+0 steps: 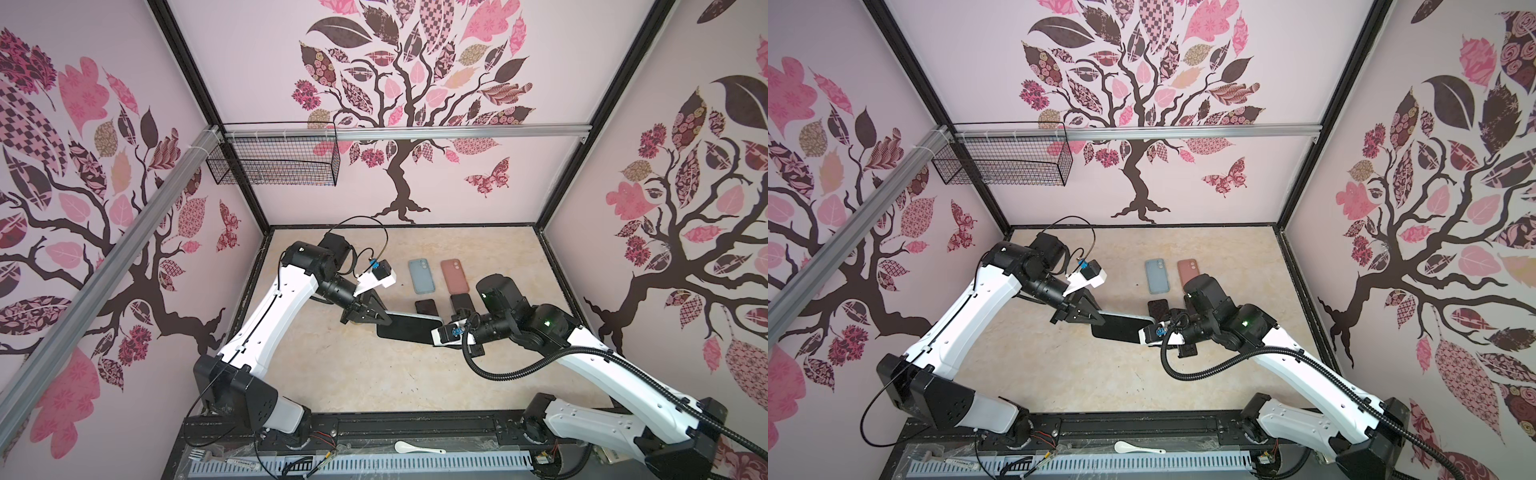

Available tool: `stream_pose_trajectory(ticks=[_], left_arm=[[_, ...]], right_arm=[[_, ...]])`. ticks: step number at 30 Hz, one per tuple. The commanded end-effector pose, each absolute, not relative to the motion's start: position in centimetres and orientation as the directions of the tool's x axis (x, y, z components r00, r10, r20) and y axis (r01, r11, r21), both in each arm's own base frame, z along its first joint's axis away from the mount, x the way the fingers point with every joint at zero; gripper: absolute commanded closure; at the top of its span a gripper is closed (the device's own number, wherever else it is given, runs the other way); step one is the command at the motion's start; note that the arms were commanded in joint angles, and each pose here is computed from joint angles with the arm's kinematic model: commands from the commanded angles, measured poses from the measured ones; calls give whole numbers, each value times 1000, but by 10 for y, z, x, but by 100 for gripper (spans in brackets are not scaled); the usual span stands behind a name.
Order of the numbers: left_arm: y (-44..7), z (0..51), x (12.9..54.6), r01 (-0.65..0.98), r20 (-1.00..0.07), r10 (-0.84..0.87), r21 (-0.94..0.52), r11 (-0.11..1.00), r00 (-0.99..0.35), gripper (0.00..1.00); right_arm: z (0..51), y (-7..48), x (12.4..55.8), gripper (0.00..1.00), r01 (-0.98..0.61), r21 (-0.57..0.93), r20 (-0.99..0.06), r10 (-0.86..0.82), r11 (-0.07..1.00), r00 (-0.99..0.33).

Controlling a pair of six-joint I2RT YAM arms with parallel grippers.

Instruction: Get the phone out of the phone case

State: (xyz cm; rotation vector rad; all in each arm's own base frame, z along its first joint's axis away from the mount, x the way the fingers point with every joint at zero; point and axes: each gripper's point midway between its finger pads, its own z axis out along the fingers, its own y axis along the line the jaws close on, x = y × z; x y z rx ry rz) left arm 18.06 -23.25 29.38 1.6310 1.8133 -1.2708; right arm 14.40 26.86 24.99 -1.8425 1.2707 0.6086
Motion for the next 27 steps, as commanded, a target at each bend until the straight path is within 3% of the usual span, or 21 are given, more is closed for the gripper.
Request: stream_pose_trajectory(ticks=[1, 11, 19, 27], left_arm=[[-244, 293, 187, 927, -789, 568, -357, -117, -232, 100], [-245, 296, 174, 918, -793, 567, -366, -152, -223, 100], [-249, 288, 171, 892, -756, 605, -423, -159, -250, 100], [-251, 285, 167, 879, -745, 618, -443, -176, -252, 100]], right_arm=[[331, 298, 136, 100, -810, -567, -769, -257, -148, 585], [345, 293, 153, 100, -812, -583, -791, -224, -4, 569], [354, 288, 152, 100, -700, -714, -675, -235, -32, 699], [360, 287, 163, 100, -717, -695, -704, -253, 53, 664]])
